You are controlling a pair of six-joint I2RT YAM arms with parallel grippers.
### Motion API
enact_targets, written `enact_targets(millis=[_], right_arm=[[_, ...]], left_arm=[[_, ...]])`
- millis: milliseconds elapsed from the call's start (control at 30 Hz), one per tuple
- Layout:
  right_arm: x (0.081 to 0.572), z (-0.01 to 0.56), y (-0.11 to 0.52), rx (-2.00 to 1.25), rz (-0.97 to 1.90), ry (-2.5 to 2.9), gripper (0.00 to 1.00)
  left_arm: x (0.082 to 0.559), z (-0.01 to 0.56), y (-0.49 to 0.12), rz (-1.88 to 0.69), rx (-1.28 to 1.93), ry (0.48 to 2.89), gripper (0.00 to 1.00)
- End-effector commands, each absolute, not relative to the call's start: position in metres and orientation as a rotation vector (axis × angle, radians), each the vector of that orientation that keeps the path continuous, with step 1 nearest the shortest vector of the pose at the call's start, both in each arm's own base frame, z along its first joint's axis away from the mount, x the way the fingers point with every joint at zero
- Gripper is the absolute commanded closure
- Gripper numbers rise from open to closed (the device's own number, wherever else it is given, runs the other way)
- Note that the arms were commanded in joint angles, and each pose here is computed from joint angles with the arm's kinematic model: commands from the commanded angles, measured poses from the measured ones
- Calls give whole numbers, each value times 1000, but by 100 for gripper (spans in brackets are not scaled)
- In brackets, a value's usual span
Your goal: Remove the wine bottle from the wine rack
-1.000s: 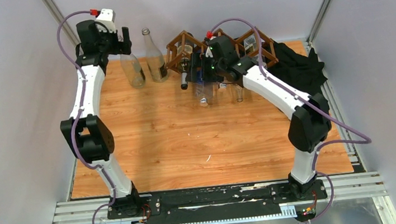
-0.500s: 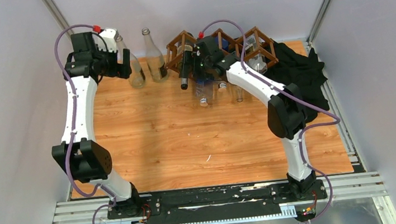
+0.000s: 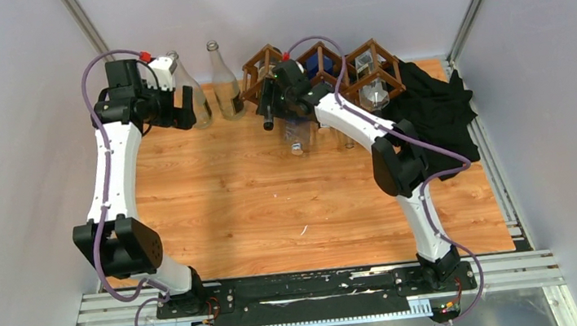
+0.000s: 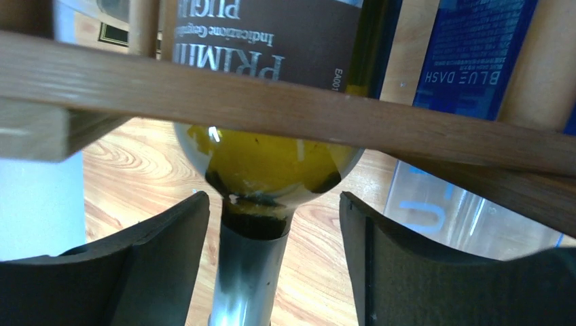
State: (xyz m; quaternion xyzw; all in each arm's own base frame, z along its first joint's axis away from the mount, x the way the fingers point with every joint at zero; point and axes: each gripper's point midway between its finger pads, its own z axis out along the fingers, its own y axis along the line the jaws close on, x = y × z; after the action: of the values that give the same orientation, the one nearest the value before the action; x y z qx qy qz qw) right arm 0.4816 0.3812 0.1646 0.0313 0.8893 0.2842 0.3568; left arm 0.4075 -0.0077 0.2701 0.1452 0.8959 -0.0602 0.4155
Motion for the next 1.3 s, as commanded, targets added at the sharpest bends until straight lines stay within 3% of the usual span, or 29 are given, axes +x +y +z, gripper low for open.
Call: enact_targets(millis=[0,167,233,333,400,467,900,1267], right_arm=[[485,160,389,134,722,2292,28],[486,157,384,172,692,2277,41],[484,158,383,181,695,2271,53],[478,158,379,193,698,2266,81],[472,165,377,199,713,2247,94],[466,167,373,202,714,2239,100],[421,182,375,145,800,2195,100],[355,177,356,68,860,2250,100]], left_arm=[[391,270,-12,-190,376,2261,0],[386,269,-16,-215,383,2262,0],[385,270,-17,-225,381,2257,0],[381,268,-20,-247,387,2258,0],[379,265,-22,-259,387,2266,0],[378,262,-23,-266,391,2270,0],[363,243,-55,-459,541,2247,0],[358,219,-94,-401,751,2230,0]])
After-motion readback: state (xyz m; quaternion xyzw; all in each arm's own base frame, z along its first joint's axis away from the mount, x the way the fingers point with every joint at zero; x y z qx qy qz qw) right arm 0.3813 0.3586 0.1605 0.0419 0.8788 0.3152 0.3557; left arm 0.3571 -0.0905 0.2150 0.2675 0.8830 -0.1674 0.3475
